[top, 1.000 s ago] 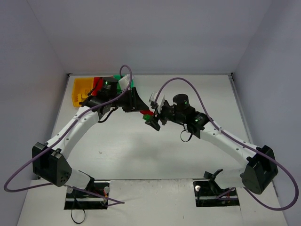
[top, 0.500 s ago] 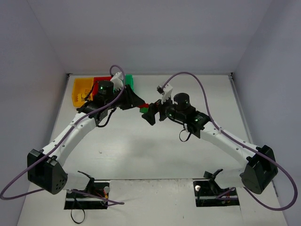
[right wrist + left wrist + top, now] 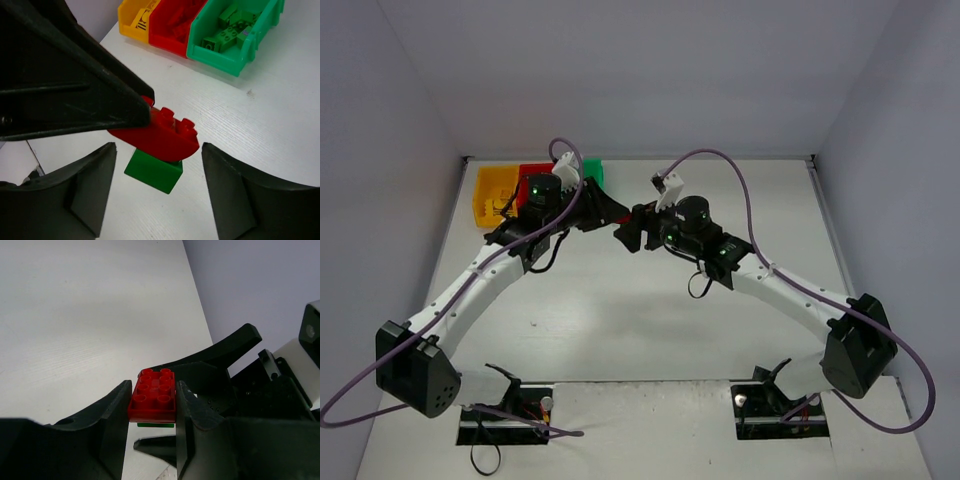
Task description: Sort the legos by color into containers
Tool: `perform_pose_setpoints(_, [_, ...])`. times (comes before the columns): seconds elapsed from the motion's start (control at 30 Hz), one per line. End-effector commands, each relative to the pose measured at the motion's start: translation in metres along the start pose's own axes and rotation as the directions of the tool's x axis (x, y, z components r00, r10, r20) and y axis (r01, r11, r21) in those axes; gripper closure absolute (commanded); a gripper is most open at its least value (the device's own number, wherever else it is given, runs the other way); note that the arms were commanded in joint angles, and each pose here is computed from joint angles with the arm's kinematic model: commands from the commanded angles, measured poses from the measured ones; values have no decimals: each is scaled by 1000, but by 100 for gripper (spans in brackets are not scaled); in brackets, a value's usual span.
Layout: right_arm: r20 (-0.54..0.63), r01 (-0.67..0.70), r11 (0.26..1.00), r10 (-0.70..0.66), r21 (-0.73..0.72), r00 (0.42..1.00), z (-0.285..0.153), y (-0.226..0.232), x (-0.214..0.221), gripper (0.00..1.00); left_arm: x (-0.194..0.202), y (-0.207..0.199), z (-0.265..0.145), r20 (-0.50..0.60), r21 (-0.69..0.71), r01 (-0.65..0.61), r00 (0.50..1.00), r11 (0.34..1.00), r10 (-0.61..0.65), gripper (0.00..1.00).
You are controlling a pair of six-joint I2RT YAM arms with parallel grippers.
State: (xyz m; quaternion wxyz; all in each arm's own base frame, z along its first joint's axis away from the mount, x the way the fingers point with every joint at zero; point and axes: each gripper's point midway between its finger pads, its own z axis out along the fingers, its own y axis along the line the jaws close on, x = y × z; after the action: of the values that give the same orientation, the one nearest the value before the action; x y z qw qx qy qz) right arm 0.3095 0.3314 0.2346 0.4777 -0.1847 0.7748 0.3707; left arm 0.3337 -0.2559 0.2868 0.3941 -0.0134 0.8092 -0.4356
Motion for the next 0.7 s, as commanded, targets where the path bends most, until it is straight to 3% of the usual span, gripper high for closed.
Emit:
perform_pose_setpoints(0.0, [184,-21,1000,23,-10,983,0,14,-56,38,-23,-28,-14,104,73,-37,994,997,29,100])
perform_pose_setpoints(0.17, [212,-34,999,31,13,977,-2,11,-62,53,-20,-22,-11,100,56,-31,995,998,26,100])
perform_pose_setpoints(0.43, [150,-50,999,48,10,987,3,9,-44,99,-32,-23,-9,162,59,-47,986,997,37,100])
perform_pose_setpoints(0.67, [22,-72,997,71,25,997,1,0,9,100,-48,0,-5,230,-72,-91,967,993,106,100])
